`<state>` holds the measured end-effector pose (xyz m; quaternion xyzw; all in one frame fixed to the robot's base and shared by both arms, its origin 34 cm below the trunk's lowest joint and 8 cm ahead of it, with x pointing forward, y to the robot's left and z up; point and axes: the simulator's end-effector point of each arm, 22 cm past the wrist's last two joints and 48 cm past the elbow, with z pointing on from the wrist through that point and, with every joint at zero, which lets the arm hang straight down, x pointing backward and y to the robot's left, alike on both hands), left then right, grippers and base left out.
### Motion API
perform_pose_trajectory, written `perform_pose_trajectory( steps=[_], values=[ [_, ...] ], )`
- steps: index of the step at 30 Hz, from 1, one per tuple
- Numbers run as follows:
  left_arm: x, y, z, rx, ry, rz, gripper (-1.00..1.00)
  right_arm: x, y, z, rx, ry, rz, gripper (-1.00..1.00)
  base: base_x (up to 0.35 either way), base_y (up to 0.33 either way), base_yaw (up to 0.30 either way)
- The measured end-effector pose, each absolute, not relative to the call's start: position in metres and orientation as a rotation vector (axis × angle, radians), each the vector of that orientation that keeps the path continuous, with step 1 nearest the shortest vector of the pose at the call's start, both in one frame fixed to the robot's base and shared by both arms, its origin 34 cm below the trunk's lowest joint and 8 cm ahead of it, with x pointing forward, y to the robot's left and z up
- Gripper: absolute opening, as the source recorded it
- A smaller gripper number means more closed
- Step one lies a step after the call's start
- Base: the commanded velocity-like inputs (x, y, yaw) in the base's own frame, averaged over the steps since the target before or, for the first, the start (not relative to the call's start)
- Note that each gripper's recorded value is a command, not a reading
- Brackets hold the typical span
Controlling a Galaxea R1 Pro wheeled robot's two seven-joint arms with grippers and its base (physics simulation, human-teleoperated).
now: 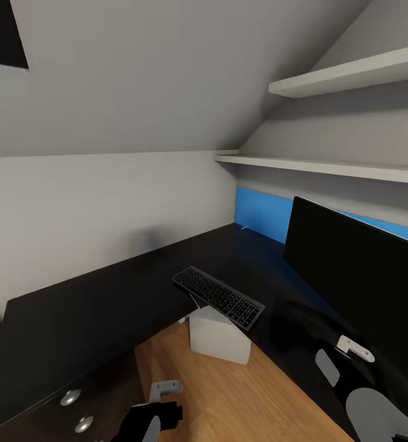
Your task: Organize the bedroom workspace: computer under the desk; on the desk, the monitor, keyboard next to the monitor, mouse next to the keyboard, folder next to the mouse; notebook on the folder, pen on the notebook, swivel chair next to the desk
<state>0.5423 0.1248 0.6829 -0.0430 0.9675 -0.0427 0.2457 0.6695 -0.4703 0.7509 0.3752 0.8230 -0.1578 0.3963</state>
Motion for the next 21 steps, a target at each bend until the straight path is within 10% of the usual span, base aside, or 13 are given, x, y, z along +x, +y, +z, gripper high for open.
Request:
perform_pose_trajectory(
  steps=[21],
  values=[
    [0.5425, 0.1249, 0.6829, -0.118, 2.639, -0.116, 1.0, 0.6684, -0.4703, 0.7494, 0.951, 2.091, -0.401, 1.0, 0.001, 0.0, 0.0]
  ],
)
